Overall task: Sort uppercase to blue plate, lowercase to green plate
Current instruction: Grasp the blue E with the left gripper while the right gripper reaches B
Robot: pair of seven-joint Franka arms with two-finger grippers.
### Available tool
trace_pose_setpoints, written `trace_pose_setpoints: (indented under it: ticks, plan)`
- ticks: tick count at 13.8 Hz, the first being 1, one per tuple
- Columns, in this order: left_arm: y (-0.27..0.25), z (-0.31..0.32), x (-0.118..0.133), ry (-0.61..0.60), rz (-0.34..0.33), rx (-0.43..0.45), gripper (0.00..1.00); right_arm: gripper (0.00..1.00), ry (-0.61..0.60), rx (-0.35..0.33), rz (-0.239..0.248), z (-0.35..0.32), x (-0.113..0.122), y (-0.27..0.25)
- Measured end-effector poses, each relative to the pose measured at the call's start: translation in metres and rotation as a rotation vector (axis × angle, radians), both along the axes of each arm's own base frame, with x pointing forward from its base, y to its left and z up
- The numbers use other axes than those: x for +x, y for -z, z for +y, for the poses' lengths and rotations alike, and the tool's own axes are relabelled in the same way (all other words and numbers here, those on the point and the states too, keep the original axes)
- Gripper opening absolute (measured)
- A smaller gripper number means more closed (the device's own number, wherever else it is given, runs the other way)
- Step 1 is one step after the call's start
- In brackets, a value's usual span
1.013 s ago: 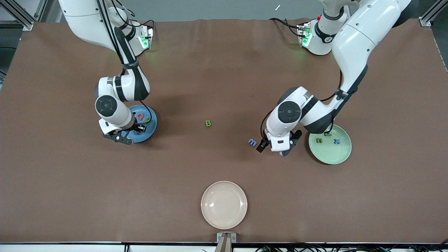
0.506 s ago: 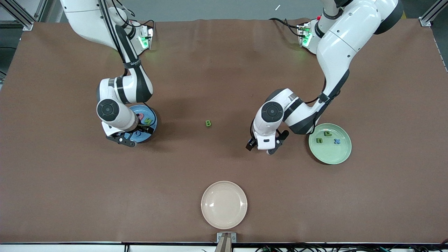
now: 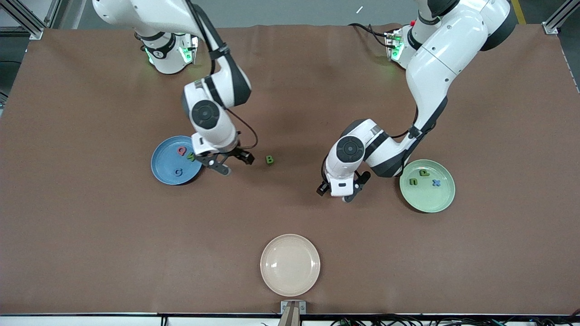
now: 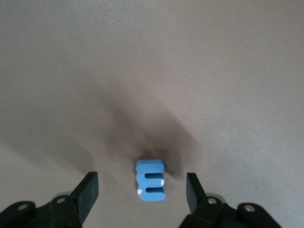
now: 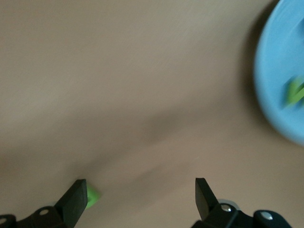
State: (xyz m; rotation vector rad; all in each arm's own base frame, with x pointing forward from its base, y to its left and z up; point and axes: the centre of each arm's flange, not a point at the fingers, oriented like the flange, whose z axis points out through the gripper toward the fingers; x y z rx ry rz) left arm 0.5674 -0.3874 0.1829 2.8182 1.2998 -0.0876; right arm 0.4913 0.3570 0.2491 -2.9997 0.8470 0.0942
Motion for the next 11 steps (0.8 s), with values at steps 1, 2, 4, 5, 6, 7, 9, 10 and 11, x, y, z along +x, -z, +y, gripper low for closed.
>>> trace_pose_setpoints:
  ticks: [1, 2, 4, 5, 6, 7, 9, 10, 11]
  plan:
    - [0.001, -0.001, -0.001, 0.001, 0.002, 0.000, 0.78, 1.00, 0.041, 0.001, -0.016, 0.015, -0.008, 0.011]
    - [0.003, -0.001, -0.001, 0.002, 0.003, 0.001, 0.75, 1.00, 0.082, -0.007, -0.030, 0.025, -0.014, 0.024]
    - [0.006, -0.002, -0.002, 0.005, 0.004, 0.009, 0.70, 1.00, 0.177, -0.028, -0.049, 0.038, -0.023, 0.048]
    - [0.008, -0.002, -0.003, 0.007, 0.002, 0.014, 0.70, 1.00, 0.227, -0.038, -0.054, 0.046, -0.027, 0.058]
    - [0.009, -0.003, -0.003, 0.010, -0.001, 0.019, 0.69, 1.00, 0.285, -0.043, -0.060, 0.054, -0.031, 0.065]
    - [0.010, -0.005, -0.004, 0.012, -0.002, 0.021, 0.67, 1.00, 0.352, -0.043, -0.066, 0.063, -0.033, 0.068]
    - [0.009, -0.006, -0.004, 0.014, -0.005, 0.021, 0.62, 1.00, 0.460, -0.029, -0.078, 0.077, -0.031, 0.064]
    - [0.008, -0.007, -0.003, 0.013, -0.008, 0.019, 0.57, 1.00, 0.494, -0.021, -0.082, 0.081, -0.028, 0.060]
    - [0.008, -0.006, -0.002, 0.012, -0.008, 0.019, 0.55, 1.00, 0.519, -0.016, -0.085, 0.082, -0.026, 0.057]
